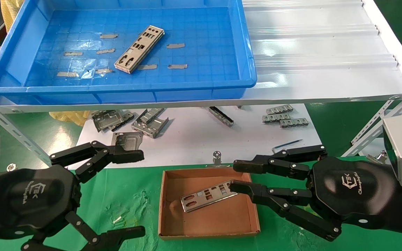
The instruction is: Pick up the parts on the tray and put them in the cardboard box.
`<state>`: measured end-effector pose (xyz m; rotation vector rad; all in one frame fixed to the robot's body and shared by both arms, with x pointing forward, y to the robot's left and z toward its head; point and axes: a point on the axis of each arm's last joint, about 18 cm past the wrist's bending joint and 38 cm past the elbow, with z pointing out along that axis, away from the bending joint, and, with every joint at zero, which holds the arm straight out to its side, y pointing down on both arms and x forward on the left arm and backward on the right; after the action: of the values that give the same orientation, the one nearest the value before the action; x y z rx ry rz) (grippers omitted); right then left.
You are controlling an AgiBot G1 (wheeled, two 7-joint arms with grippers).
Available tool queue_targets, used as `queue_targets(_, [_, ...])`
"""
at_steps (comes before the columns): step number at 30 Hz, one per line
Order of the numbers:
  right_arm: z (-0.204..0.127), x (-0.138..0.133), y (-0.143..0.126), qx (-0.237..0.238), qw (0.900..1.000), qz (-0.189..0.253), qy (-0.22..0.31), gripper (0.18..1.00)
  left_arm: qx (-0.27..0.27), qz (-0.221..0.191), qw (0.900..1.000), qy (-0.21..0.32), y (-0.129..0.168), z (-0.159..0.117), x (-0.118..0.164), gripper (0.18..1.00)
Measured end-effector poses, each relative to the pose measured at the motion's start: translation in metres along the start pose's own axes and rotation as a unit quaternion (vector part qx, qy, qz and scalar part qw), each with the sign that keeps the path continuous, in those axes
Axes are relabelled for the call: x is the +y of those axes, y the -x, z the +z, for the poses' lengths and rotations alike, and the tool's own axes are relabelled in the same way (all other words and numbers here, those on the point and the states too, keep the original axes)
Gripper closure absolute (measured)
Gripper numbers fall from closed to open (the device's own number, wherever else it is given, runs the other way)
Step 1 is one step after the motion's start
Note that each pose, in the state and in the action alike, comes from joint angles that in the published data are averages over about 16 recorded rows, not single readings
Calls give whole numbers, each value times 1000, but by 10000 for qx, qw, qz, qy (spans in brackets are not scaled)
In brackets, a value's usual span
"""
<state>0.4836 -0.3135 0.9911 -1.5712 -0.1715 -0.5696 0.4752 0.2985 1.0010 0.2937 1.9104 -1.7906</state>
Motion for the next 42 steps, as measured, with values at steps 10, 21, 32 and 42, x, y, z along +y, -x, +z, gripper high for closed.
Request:
queue_targets(10, [0, 0, 0, 0, 10000, 0, 0, 905, -348, 374, 9987, 83, 44, 11, -34, 184])
queue_targets(21, [0, 0, 0, 0, 10000, 0, 0, 981, -1418, 383, 9887, 303, 151, 35, -66, 184])
queue_targets(32, [0, 0, 0, 0, 10000, 0, 0, 988, -2586, 284, 9624, 777, 241, 70, -71, 184])
queue_targets(42, [0, 0, 0, 0, 10000, 0, 0, 987, -3499, 189, 9285, 1229, 283, 89, -57, 184])
